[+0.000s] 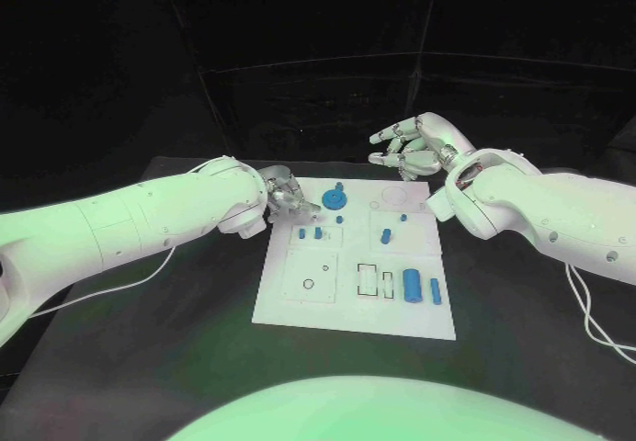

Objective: Assemble the parts on the task board

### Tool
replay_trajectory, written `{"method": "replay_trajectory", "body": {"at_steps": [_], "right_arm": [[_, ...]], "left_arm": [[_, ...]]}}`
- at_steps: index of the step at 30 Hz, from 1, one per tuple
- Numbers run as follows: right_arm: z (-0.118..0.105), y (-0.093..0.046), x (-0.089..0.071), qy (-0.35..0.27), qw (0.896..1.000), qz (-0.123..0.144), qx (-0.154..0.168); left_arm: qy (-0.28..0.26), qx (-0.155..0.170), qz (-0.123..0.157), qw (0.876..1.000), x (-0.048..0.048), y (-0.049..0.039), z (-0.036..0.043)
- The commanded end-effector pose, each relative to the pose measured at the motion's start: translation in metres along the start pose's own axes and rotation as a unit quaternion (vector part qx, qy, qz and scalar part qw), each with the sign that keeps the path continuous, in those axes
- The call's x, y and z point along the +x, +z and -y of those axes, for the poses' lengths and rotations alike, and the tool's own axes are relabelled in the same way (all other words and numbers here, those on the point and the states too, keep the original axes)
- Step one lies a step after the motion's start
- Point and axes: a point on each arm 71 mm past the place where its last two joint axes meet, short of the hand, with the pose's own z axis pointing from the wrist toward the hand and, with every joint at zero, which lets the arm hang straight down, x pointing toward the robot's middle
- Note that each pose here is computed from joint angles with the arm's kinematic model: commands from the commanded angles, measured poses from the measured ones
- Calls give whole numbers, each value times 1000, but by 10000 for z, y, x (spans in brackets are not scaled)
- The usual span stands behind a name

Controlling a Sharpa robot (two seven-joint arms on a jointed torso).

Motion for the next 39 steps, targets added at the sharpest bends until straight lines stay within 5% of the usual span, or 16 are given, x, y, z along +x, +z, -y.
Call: {"method": "replay_trajectory", "body": {"at_steps": [1,7,13,24,39], "right_arm": [[-18,8,2,2,1000,-2,-5],[-25,17,15,2,1000,-3,-6],[-33,24,28,3,1000,-5,-7],[-49,38,52,4,1000,-7,-9],[-62,48,70,5,1000,-9,-10]], "left_arm": [[-26,114,36,992,-43,9,217],[11,205,56,977,-1,54,445],[87,238,58,966,90,109,538],[172,223,33,959,258,240,577],[198,191,19,961,316,344,610]]}}
